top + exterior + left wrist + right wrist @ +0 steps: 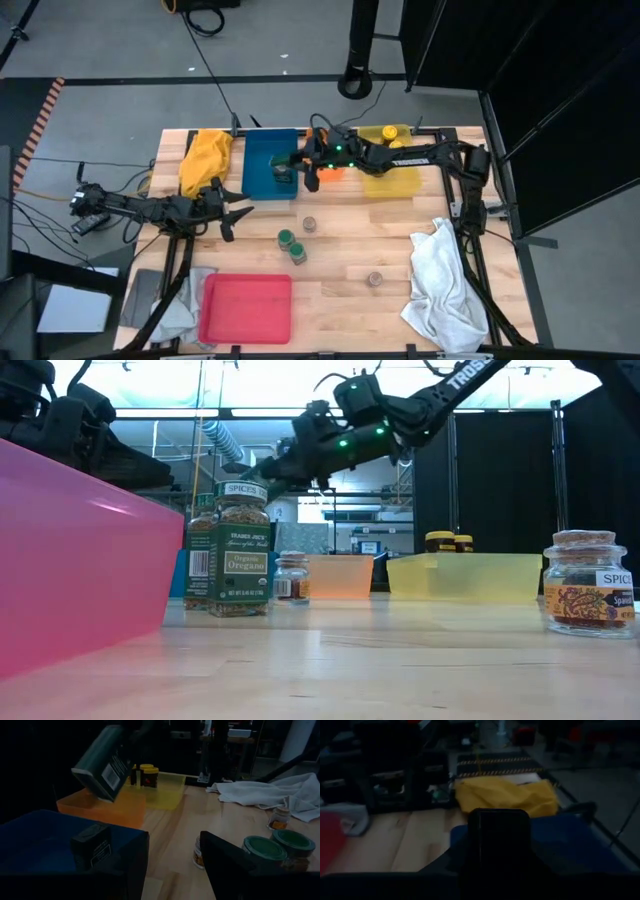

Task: Sort spices by type
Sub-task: Put the black seasoning can into the blue bin

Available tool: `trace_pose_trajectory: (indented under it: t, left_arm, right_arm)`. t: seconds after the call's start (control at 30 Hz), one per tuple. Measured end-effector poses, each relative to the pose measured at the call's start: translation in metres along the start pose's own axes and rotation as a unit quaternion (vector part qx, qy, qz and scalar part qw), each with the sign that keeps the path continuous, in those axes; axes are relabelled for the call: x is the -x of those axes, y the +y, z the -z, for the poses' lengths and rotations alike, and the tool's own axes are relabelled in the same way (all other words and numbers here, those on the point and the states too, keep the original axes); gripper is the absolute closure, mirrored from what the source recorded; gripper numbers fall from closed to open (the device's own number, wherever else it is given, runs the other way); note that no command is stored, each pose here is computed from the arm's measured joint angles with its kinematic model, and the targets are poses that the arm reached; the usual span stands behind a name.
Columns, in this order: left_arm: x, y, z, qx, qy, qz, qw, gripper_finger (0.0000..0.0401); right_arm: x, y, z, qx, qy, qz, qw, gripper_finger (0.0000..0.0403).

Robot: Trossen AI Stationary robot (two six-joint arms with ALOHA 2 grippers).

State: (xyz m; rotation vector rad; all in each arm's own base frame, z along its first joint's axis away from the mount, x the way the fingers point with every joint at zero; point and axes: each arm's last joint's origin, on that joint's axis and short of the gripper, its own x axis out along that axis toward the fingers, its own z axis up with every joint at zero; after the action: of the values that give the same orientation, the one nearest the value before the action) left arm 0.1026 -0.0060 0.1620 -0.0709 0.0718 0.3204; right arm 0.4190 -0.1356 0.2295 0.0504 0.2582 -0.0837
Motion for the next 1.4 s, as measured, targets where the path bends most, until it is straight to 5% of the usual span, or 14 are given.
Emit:
trace_pose_trajectory:
  t: [0.33, 0.97, 1.4]
  left_arm:
    - [0.0, 0.0, 0.0, 0.0, 0.0, 0.0, 1.0, 0.0217]
    - [-0.001, 0.0, 0.001, -0.002, 0.003, -0.001, 1.0, 0.0217]
    - [-0.001, 0.0, 0.001, -0.003, 0.005, -0.005, 1.0, 0.0217]
  right_arm:
    - [-0.03, 0.017, -0.004, 0.013, 0.094, -0.033, 0.995, 0.0266]
    - [-0.032, 0.016, -0.001, 0.014, 0.113, -0.002, 0.993, 0.0266]
    - [-0.046, 0.013, 0.025, 0.006, 0.148, 0.014, 0.989, 0.0266]
